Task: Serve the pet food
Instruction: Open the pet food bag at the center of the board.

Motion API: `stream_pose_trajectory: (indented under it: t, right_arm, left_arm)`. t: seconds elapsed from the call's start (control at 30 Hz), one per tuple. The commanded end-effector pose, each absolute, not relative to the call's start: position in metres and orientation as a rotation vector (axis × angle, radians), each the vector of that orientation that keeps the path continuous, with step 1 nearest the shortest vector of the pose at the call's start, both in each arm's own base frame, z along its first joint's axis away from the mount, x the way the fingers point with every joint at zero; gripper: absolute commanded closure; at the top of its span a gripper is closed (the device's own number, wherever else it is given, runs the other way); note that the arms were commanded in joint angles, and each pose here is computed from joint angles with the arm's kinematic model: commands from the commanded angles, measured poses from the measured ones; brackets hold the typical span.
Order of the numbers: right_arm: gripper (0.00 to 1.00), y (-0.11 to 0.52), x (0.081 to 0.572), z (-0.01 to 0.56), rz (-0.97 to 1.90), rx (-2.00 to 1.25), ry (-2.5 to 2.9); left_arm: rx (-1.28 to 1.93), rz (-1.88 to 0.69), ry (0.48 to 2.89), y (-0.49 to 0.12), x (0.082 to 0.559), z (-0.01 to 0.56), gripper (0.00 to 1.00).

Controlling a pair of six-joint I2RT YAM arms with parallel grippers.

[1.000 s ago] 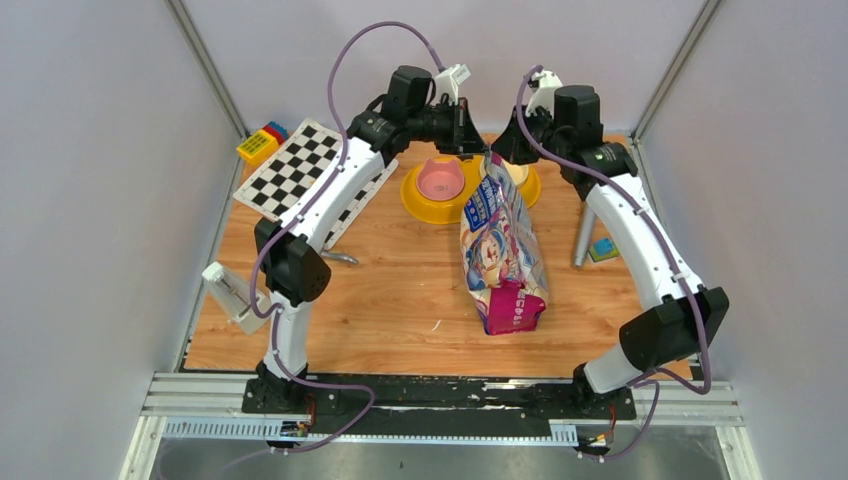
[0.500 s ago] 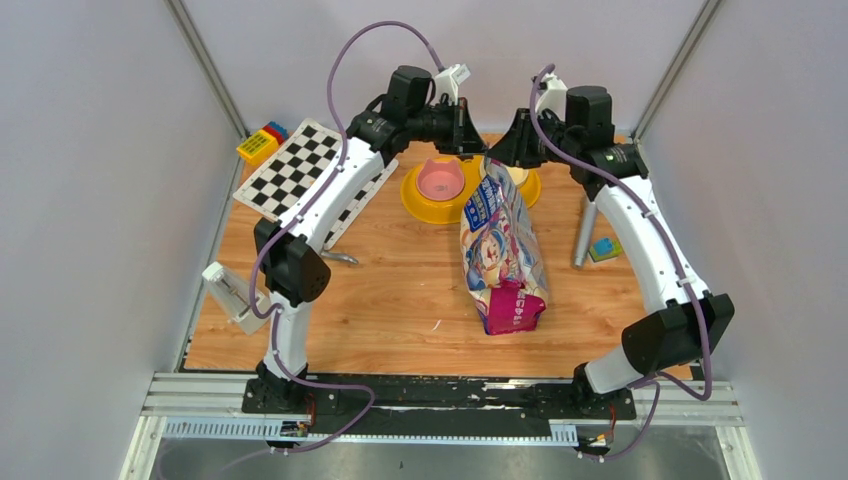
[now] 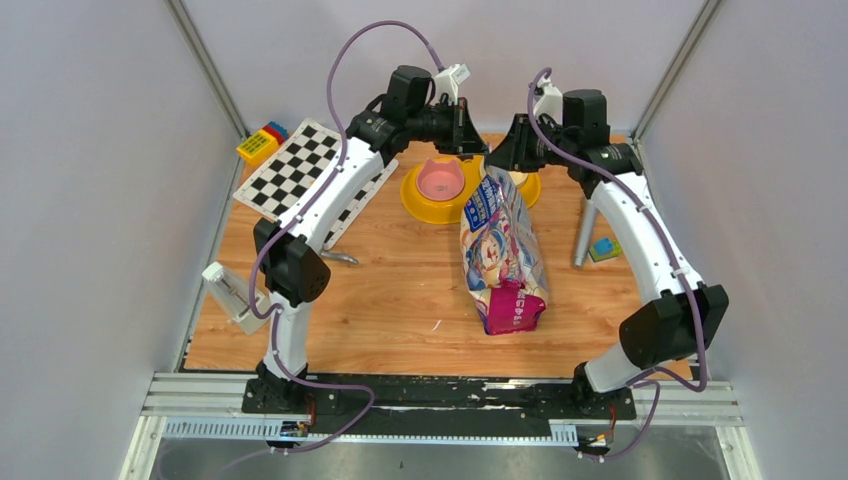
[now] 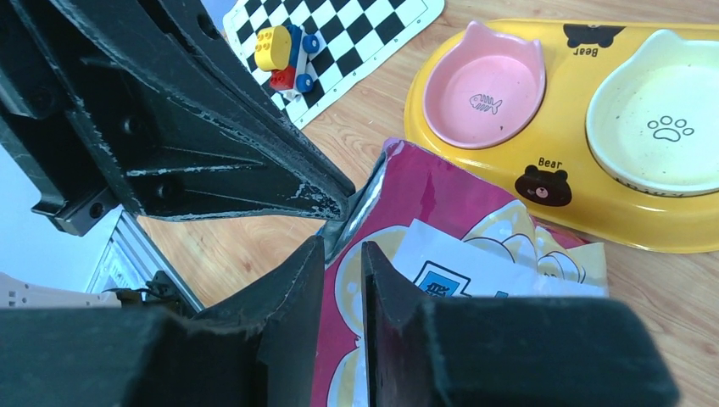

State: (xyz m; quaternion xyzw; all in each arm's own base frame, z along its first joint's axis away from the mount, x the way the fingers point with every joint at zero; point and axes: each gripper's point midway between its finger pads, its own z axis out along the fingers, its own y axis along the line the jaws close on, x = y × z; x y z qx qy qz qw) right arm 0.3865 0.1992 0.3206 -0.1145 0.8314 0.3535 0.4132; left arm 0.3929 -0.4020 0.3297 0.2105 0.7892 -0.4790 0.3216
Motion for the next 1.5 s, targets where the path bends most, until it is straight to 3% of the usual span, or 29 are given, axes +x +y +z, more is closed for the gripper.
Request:
stream_pose_trajectory:
  t: [0.0,0.47,0.57,0.63,0.73,1.07,1.47]
  right_arm:
    - [0.76,0.204,0.39,0.325,0.928,-0.289,2.074]
    - [0.76,0.209,0.39,0.321,1.011,-0.263,2.1]
    - [0.87,0.21,0.391,0.322,1.043,-0.259,2.102]
    - [1.0,0.21,0.393,0.322,1.054,-0.254,2.103]
    - [1.0,0.207,0.396,0.321,1.031,-0.25,2.107]
    - [1.0,0.178,0.42,0.345,0.381,-0.33,2.0]
    - [1.0,0.158,0.432,0.362,-0.116,-0.413,1.86]
  left_arm:
    - [0.612,-1.293,1.991,-0.398,0.367,0.371,1.0]
    - [0.614,-1.294,1.989,-0.398,0.367,0.372,1.0]
    - [0.613,-1.295,1.988,-0.397,0.367,0.372,1.0]
    - [0.613,-1.294,1.988,-0.398,0.367,0.372,1.0]
    - [0.616,-1.293,1.986,-0.398,0.366,0.373,1.0]
    - [0.607,-1.28,1.978,-0.396,0.369,0.376,1.0]
    - [0.581,-1.232,1.986,-0.389,0.372,0.378,1.0]
